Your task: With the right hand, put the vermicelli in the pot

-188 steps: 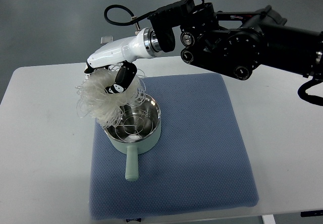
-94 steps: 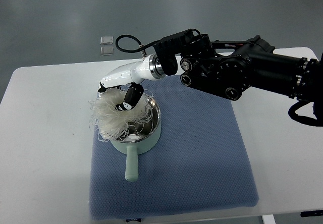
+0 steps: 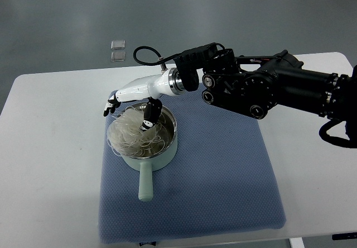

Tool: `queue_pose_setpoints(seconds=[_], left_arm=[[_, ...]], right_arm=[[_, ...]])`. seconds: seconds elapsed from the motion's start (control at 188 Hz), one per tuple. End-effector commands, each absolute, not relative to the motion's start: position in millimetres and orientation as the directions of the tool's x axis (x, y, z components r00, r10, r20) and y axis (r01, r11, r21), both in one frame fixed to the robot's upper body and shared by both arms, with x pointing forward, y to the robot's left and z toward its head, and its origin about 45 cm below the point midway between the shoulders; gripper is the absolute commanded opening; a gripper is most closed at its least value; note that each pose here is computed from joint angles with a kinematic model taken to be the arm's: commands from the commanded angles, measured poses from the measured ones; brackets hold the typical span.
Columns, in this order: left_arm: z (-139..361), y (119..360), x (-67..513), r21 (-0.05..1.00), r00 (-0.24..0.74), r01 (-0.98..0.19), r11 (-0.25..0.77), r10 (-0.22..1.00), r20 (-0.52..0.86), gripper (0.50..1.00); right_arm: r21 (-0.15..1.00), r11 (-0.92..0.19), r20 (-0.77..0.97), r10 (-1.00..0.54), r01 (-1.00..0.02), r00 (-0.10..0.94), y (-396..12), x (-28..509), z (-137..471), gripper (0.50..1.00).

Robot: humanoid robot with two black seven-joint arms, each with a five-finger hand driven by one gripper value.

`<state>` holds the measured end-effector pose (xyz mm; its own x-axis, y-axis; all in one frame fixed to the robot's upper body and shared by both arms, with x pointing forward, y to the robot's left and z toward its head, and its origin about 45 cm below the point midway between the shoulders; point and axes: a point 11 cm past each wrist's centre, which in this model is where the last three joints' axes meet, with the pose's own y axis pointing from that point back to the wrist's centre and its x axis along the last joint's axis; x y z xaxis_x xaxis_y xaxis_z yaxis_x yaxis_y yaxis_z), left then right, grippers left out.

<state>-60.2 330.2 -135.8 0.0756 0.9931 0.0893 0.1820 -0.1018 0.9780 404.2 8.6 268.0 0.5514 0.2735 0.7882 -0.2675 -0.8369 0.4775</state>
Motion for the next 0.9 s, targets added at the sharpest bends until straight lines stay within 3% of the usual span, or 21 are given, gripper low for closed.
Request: queue_pose_setpoints(seconds=[0.0,0.266,0.378,0.612,0.894], left_arm=[[-135.8,330.1,-60.2,0.978,0.076,0.182,-0.102,0.993,0.089,1.000],[-135.8,330.1,-60.2,0.978,0.076,0.182,-0.102,0.993,0.089,1.000],[-135.8,330.1,-60.2,0.978,0.076,0.182,-0.102,0.993,0.089,1.000],[-135.8,330.7,-60.2,0.978,0.076,0.182,-0.103,0.993,0.091,1.000],[-135.8,330.1,-60.2,0.978,0.076,0.182,-0.102,0.993,0.089,1.000]], right_arm=[[0.465,-0.842,0.790,0.255,-0.273,0.557,8.3,404.6,267.0,0.901],[0.464,-0.838,0.780,0.232,-0.287,0.581,-2.3,411.3,272.2,0.901],[0.486,-0.831,0.737,0.221,-0.273,0.639,-12.5,414.9,276.8,0.901],[0.466,-0.826,0.638,0.065,-0.317,0.768,-35.6,431.9,300.5,0.917],[0.369,-0.838,0.531,-0.166,-0.403,0.831,-77.8,448.4,305.1,0.921]])
